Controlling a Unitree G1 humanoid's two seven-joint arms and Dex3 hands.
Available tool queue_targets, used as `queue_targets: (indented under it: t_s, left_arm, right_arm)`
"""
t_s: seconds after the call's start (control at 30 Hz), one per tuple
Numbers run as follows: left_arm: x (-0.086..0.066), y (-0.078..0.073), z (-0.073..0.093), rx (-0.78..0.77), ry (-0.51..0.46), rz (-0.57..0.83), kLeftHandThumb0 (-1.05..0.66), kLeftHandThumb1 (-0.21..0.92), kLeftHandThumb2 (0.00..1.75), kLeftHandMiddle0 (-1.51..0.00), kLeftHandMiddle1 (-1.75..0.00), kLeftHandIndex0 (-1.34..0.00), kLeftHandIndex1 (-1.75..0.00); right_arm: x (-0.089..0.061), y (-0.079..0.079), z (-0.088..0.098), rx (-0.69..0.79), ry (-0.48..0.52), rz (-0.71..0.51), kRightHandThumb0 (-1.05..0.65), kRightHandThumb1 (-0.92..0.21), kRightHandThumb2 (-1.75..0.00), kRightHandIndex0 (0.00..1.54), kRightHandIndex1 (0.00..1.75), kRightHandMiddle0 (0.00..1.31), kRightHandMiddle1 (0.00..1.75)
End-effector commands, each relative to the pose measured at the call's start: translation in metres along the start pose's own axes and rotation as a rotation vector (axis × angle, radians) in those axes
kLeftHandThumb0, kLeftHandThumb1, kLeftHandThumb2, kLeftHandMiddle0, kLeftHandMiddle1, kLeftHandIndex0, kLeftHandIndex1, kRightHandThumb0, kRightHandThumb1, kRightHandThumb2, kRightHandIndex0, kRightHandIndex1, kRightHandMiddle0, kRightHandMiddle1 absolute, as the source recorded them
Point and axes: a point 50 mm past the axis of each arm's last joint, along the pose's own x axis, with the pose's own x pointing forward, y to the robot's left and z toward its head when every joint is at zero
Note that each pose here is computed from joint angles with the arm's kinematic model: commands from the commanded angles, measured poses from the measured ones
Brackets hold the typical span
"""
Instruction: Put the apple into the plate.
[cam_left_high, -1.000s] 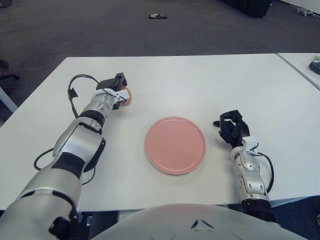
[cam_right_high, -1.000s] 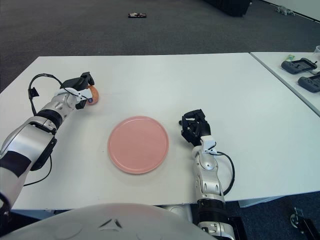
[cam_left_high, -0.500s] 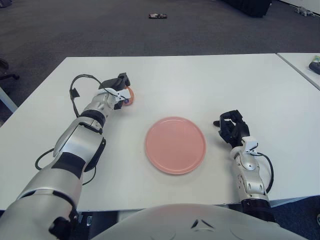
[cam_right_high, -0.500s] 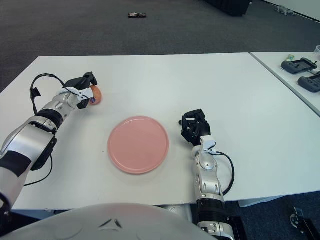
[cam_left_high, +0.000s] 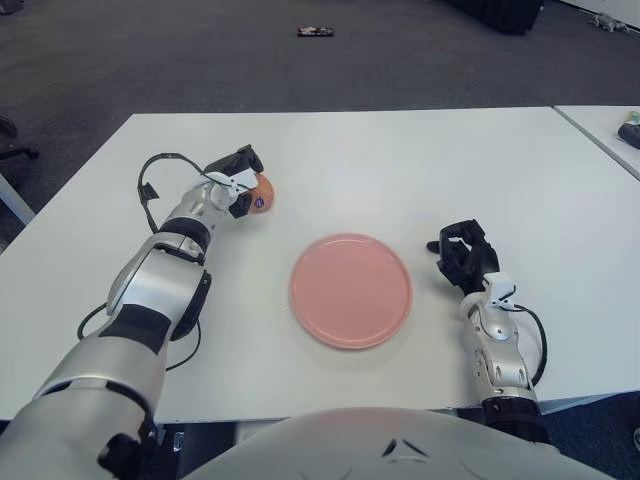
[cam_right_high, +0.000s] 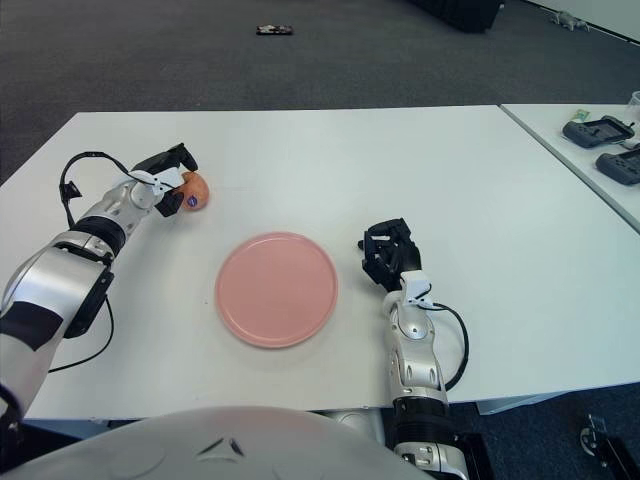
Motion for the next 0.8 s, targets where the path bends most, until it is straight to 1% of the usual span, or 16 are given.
queue_targets:
  t_s: [0.0,0.1,0.3,0.6,0.77]
  left_arm:
    - [0.003,0.007,0.012,-0.041,-0.053,0.014,0.00,0.06,1.56,-0.87,-1.58,-0.58,-1.75]
    - [0.003,0.013,0.016,-0.087,-0.087,0.024,0.00,0.06,1.56,-0.87,-1.58,-0.58,-1.75]
    - [0.003,0.020,0.022,-0.172,-0.148,0.044,0.00,0.06,1.56,-0.87,-1.58,-0.57,-1.75]
    - [0.001,0.027,0.029,-0.279,-0.228,0.052,0.00,0.05,1.58,-0.86,-1.60,-0.58,-1.75]
    - [-0.001,0.030,0.042,-0.359,-0.341,0.032,0.00,0.05,1.59,-0.86,-1.62,-0.58,-1.75]
  right_arm:
    - [0.003,0.001,0.001,0.003,-0.008,0.002,-0.36,-0.83,-0.65,0.46,1.21,0.24,1.75]
    - [0.003,0.001,0.001,0.010,-0.010,0.003,-0.36,-0.83,-0.65,0.46,1.22,0.24,1.75]
    - [0.003,0.001,0.001,0.005,-0.007,0.004,-0.36,-0.81,-0.68,0.46,1.22,0.25,1.75]
    - [0.004,0.000,0.000,0.007,-0.007,0.005,-0.36,-0.83,-0.65,0.45,1.23,0.24,1.75]
    - [0.004,0.000,-0.001,0.006,-0.004,0.003,-0.36,-0.83,-0.65,0.45,1.23,0.24,1.75]
